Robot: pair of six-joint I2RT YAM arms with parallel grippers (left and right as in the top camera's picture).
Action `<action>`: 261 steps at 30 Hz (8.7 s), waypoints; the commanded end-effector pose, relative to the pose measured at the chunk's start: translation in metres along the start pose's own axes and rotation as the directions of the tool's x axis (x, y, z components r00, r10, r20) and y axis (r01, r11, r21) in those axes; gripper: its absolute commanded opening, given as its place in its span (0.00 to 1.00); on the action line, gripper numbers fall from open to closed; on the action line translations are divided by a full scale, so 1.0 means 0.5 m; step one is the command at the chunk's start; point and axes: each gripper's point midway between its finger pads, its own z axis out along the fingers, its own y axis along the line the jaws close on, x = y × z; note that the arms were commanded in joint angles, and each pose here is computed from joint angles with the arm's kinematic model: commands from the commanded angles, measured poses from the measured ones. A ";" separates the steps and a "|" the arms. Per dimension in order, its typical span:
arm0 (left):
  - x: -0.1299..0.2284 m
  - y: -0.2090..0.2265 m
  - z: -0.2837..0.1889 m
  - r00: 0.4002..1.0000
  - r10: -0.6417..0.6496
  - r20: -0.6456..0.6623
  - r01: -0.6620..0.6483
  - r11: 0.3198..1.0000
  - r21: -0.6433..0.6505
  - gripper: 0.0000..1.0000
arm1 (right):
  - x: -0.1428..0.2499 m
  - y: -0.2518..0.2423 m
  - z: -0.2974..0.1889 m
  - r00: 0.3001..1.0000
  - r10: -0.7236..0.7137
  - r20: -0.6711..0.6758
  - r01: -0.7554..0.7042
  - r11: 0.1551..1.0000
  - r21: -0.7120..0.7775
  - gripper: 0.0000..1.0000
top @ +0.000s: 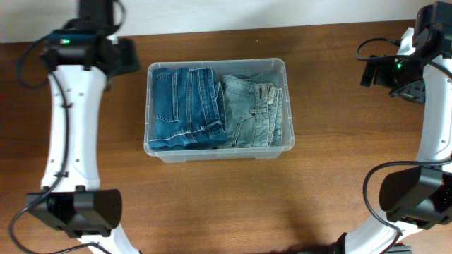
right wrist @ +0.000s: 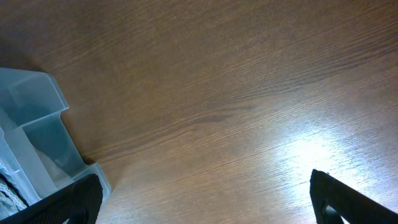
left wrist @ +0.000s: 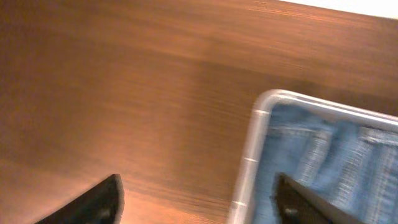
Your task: Pack container
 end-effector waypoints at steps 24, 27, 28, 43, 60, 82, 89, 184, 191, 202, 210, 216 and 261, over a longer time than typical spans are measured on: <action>0.003 0.098 0.015 0.995 -0.089 -0.033 0.087 0.994 -0.073 0.99 | -0.001 -0.003 -0.009 1.000 0.001 0.012 -0.001 1.000 0.008 0.99; 0.003 0.098 0.015 0.995 -0.089 -0.033 0.087 0.994 -0.073 0.99 | -0.001 -0.003 -0.009 1.000 0.001 0.012 -0.001 1.000 0.008 0.98; 0.003 0.098 0.015 0.995 -0.089 -0.033 0.087 0.994 -0.073 0.99 | -0.001 -0.003 -0.009 1.000 0.001 0.012 -0.001 1.000 0.008 0.99; 0.003 0.098 0.015 0.995 -0.089 -0.033 0.087 0.994 -0.073 0.99 | 0.060 0.164 -0.174 0.954 -0.207 0.217 0.228 0.971 -0.074 0.99; 0.003 0.098 0.015 0.995 -0.089 -0.033 0.087 0.994 -0.073 0.99 | 0.355 0.269 -0.538 0.642 -0.369 0.672 0.652 0.724 -0.226 0.98; 0.003 0.098 0.015 0.995 -0.089 -0.033 0.087 0.994 -0.073 0.99 | 0.430 0.157 -0.458 0.464 -0.131 0.876 0.601 0.773 -0.203 0.99; 0.003 0.098 0.015 0.995 -0.089 -0.033 0.087 0.994 -0.073 0.99 | 0.360 0.164 -0.423 0.333 -0.002 0.943 0.537 0.823 -0.188 0.99; 0.103 0.166 -0.351 0.976 -0.126 0.175 0.128 0.992 0.002 0.99 | 0.364 0.102 0.056 0.362 -0.007 0.932 0.378 0.915 -0.140 0.99; 0.232 0.197 -0.427 0.965 -0.137 0.225 0.136 0.990 0.021 0.99 | 0.364 0.102 0.056 0.362 -0.007 0.932 0.377 0.915 -0.140 0.98; 0.461 0.191 -0.304 0.922 -0.168 0.349 0.137 0.984 0.112 0.99 | 0.364 0.102 0.056 0.362 -0.007 0.932 0.378 0.915 -0.140 0.98; 0.479 0.145 -0.171 0.820 -0.216 0.530 0.100 0.966 0.238 0.99 | 0.364 0.102 0.056 0.362 -0.007 0.932 0.377 0.915 -0.140 0.99; 0.440 0.104 -0.140 0.677 -0.264 0.687 0.016 0.939 0.344 1.00 | 0.364 0.102 0.056 0.362 -0.007 0.932 0.378 0.915 -0.140 0.98; 0.486 0.057 -0.034 0.581 0.024 0.814 -0.257 0.954 0.156 0.99 | 0.364 0.102 0.056 0.362 -0.007 0.932 0.378 0.915 -0.140 0.98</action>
